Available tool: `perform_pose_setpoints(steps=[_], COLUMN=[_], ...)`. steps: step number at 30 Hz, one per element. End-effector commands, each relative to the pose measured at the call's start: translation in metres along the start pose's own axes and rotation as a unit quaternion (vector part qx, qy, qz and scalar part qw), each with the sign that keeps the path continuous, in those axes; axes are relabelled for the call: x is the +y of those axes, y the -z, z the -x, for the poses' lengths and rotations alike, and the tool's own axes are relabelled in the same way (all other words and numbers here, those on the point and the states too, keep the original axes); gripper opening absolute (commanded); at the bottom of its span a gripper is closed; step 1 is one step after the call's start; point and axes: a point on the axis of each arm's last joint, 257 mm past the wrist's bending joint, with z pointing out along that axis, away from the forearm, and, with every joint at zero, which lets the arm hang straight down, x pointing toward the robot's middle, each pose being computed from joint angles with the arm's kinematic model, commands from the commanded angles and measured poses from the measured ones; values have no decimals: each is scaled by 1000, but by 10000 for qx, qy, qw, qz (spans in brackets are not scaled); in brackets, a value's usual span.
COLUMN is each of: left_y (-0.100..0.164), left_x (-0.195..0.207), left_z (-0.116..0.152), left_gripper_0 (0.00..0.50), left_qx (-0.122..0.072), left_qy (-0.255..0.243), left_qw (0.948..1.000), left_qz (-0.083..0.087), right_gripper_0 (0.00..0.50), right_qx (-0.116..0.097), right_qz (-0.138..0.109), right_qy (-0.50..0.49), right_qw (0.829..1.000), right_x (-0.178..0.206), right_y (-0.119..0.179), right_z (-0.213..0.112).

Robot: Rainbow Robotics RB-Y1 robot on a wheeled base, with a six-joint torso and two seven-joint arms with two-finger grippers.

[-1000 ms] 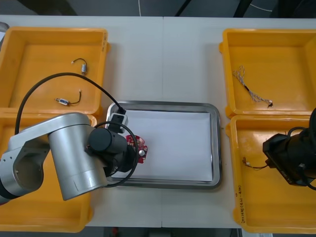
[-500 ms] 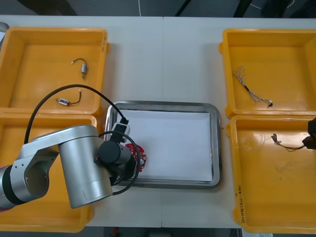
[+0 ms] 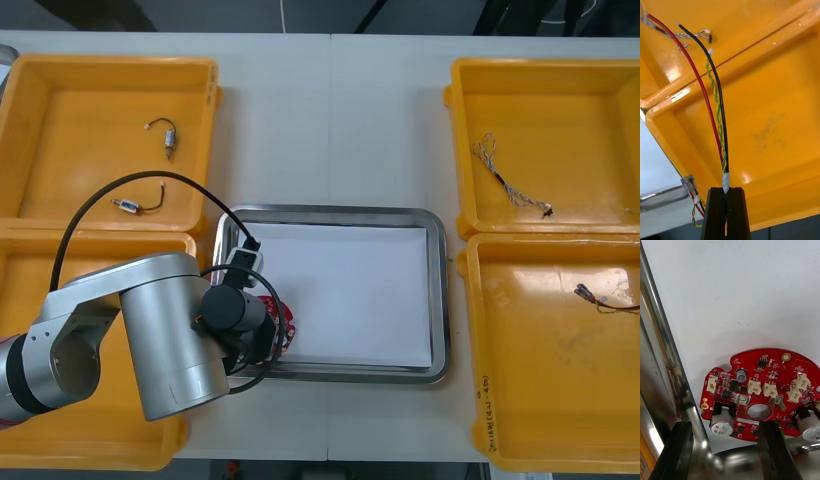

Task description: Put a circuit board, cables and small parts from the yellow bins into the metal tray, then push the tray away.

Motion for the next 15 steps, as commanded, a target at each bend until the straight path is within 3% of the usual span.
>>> perform_pose_setpoints(steps=[1, 7, 15], left_y=[20, 40, 83], left_x=[-21, -14, 11], left_z=[23, 34, 58], left_gripper_0=[500, 500, 500], left_qx=[-347, -415, -468], left_qy=[208, 354, 715], left_qw=[9989, 9983, 9961], left_qz=[-242, -214, -220], right_gripper_0=[0, 0, 0], right_qx=[-233, -202, 157], right_qz=[-273, -503, -526], right_qy=[1103, 2120, 3246], right_qw=[9933, 9758, 9443], right_x=[-7, -13, -15], right_y=[17, 24, 38], right_z=[8, 13, 11])
